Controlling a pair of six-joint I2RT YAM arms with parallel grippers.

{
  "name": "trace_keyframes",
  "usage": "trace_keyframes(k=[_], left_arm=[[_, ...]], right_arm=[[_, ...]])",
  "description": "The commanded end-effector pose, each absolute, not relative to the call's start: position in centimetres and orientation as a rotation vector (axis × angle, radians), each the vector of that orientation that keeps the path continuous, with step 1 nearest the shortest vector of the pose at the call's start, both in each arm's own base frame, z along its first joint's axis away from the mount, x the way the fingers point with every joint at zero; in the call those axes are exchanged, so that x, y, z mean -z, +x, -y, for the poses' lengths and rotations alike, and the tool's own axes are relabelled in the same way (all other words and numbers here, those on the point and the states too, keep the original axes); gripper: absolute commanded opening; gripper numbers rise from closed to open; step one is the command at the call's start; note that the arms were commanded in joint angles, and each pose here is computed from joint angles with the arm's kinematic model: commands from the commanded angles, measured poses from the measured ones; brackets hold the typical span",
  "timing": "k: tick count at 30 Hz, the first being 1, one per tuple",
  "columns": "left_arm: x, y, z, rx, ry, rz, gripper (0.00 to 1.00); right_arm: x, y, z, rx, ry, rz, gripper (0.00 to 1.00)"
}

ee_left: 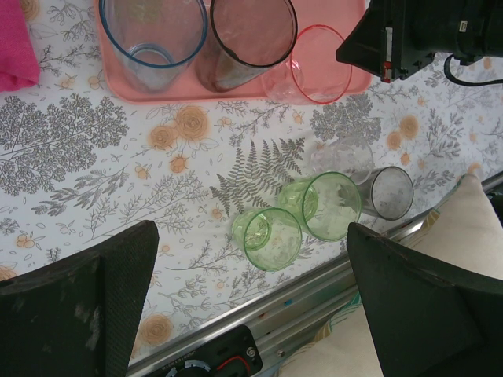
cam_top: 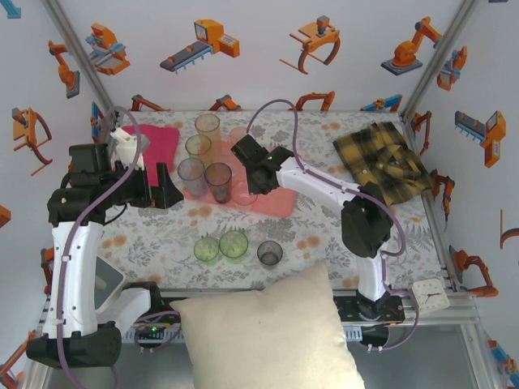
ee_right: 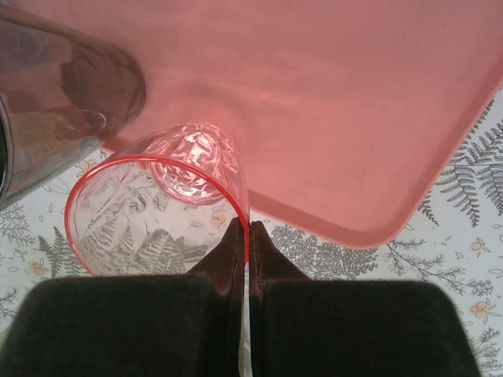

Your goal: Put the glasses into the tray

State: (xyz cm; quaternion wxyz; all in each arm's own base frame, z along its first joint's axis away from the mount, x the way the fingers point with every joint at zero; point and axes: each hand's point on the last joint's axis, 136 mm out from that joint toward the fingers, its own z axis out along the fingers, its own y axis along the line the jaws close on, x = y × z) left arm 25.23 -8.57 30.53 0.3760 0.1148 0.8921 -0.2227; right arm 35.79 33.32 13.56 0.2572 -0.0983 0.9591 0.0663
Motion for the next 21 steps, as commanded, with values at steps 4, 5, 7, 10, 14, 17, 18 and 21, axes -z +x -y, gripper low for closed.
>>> trace_keyframes(k=[4,5,7,10,14,17,18,21], left_arm=[[-30.8,25.2,8.7,0.596,0.283,-2.268,0.97],[-30.8,25.2,8.7,0.595,0.283,-2.267,0.97],[-30.8,25.1,8.7,0.597,0.280,-2.269,0.97],[-30.8,25.2,8.7,0.599,0.281,-2.271,0.97],[-30.9,25.3,8.7,0.603,0.280,-2.269,0.97],[-31.0,25.3,8.8,0.605,0.279,-2.270,0.97],[-31.0,25.3,8.8,0.605,0.280,-2.270,0.97],[-31.0,25.3,8.8,0.604,0.280,-2.269,0.97]], right_arm=[[-12.7,36.5,-32.2,-0.145,-0.209,-2.600,0.00],[-12.7,36.5,-32.1,-0.145,-0.205,-2.598,0.00],[-12.6,36.6,-31.8,-0.143,-0.193,-2.599,0.00],[-12.9,36.8,-31.6,-0.161,-0.180,-2.590,0.00],[-14.0,37.1,-31.7,-0.195,-0.168,-2.571,0.00],[-14.5,37.4,-32.0,-0.222,-0.165,-2.566,0.00],[-14.7,37.5,-32.0,-0.229,-0.164,-2.565,0.00],[-14.8,37.6,-32.1,-0.233,-0.164,-2.566,0.00]])
